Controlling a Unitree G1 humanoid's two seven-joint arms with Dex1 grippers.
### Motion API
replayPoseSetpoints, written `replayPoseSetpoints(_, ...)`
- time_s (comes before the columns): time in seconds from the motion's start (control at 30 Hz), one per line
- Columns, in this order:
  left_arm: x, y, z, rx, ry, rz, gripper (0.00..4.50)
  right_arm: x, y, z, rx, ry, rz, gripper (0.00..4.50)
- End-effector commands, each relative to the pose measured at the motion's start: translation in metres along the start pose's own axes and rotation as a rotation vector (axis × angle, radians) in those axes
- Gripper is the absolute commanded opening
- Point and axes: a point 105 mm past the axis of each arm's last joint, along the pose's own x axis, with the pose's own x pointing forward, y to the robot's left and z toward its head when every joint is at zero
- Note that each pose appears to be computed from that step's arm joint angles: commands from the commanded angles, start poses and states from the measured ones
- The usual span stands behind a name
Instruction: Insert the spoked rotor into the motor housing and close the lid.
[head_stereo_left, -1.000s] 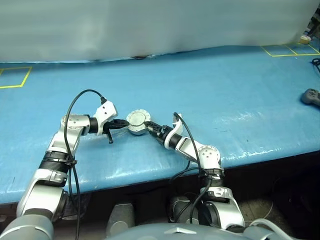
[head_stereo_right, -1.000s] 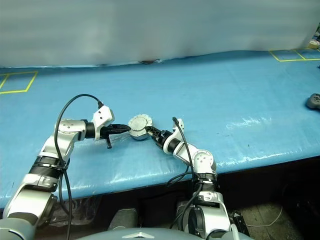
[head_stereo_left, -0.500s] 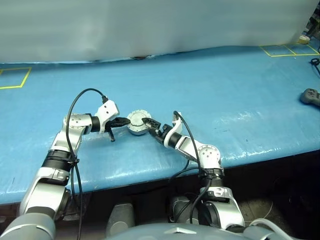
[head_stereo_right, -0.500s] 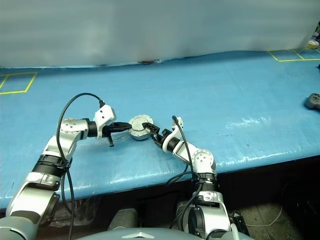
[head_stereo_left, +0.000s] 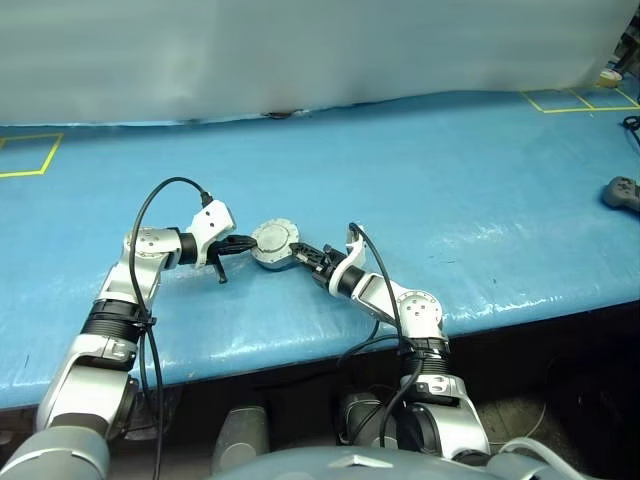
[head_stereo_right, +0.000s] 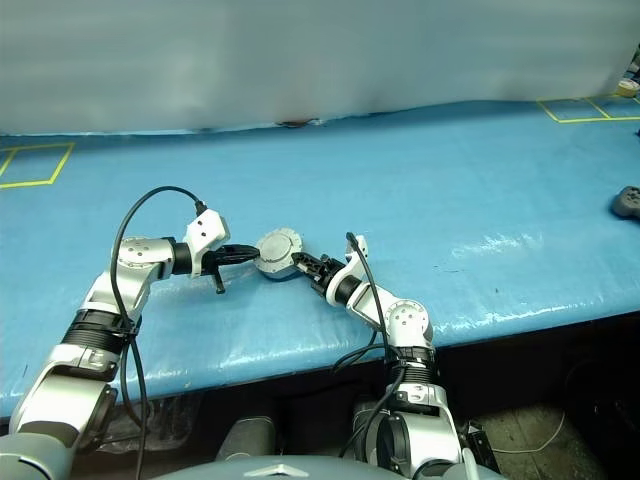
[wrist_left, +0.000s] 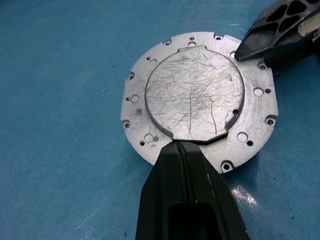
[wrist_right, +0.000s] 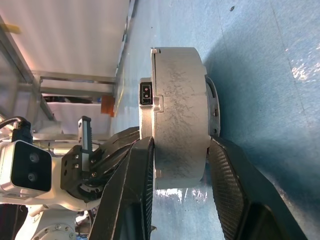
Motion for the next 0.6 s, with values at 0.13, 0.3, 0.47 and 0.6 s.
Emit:
replayPoseSetpoints(0.13, 0.006, -0.008, -0.006, -0.009, 0.028, -0.034, 0.00, 0.004, 0.009, -0.014, 0.028, 0.031, 0.044, 1.28)
replayPoseSetpoints(0.3, 0.006, -0.007, -0.006, -0.008, 0.027, -0.032, 0.00, 0.002, 0.011, -0.020, 0.034, 0.048, 0.060, 1.28)
replayPoseSetpoints(0.47, 0.005, -0.005, -0.006, -0.009, 0.026, -0.026, 0.00, 0.000, 0.012, -0.022, 0.041, 0.053, 0.070, 1.28)
replayPoseSetpoints(0.6, 0.004, -0.006, -0.006, -0.010, 0.027, -0.026, 0.00, 0.000, 0.013, -0.022, 0.040, 0.058, 0.076, 1.28)
